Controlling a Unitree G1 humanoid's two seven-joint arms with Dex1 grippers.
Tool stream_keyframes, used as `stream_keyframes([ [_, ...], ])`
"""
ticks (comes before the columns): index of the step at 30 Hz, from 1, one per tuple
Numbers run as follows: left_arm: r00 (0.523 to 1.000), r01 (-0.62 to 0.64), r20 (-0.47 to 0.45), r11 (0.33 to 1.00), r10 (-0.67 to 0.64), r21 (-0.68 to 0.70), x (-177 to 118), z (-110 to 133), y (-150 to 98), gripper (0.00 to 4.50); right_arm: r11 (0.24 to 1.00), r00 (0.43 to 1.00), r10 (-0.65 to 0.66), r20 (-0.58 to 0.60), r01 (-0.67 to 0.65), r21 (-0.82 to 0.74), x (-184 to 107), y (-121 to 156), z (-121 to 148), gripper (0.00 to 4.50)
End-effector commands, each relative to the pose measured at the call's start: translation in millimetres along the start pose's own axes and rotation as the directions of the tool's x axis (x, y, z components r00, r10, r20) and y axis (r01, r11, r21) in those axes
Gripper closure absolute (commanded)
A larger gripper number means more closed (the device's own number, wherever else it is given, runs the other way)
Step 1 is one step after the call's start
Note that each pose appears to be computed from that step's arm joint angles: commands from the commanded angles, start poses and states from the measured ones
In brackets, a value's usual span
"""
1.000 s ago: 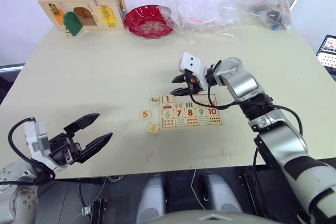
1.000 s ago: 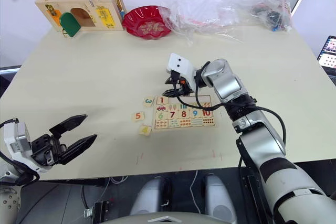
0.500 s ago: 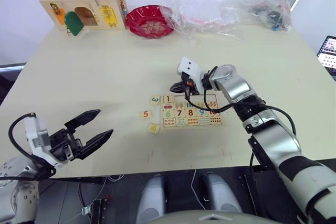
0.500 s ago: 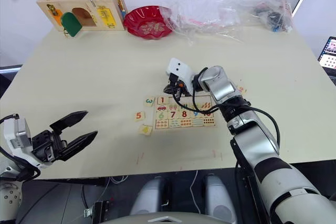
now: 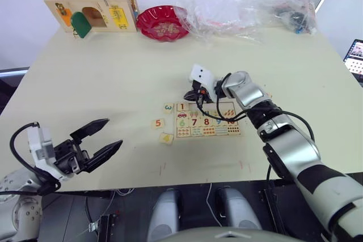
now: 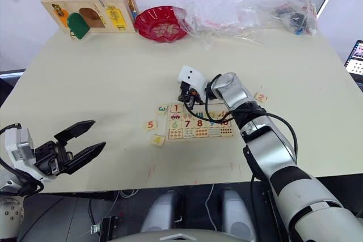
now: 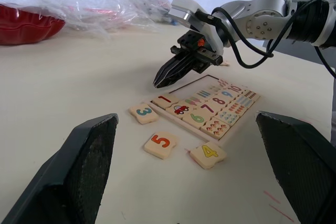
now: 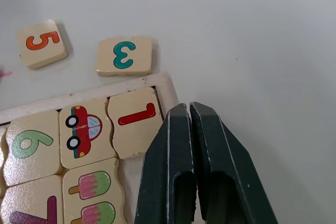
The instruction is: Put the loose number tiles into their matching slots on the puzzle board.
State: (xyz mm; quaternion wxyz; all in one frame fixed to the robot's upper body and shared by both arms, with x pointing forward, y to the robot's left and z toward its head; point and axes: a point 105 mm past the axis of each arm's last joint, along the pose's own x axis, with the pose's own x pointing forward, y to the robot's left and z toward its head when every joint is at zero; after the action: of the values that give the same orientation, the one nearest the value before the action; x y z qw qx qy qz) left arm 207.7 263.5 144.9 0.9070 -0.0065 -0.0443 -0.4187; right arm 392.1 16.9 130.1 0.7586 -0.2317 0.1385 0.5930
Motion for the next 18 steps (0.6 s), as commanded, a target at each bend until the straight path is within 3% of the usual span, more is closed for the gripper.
stream_keyframes([
  [1,1.000,0.010,0.000,1.000,-0.010,0.022,0.4,5.3,-1.7,0.00,0.999,1.000,0.004,0.027,-0.003,-0.047,-0.6,-1.2,14.0,4.40],
  [18,1.000,0.007,0.001,1.000,-0.007,0.016,0.4,5.1,-3.5,0.00,0.997,0.999,0.045,-0.010,-0.045,-0.061,5.4,5.8,7.7,4.40],
])
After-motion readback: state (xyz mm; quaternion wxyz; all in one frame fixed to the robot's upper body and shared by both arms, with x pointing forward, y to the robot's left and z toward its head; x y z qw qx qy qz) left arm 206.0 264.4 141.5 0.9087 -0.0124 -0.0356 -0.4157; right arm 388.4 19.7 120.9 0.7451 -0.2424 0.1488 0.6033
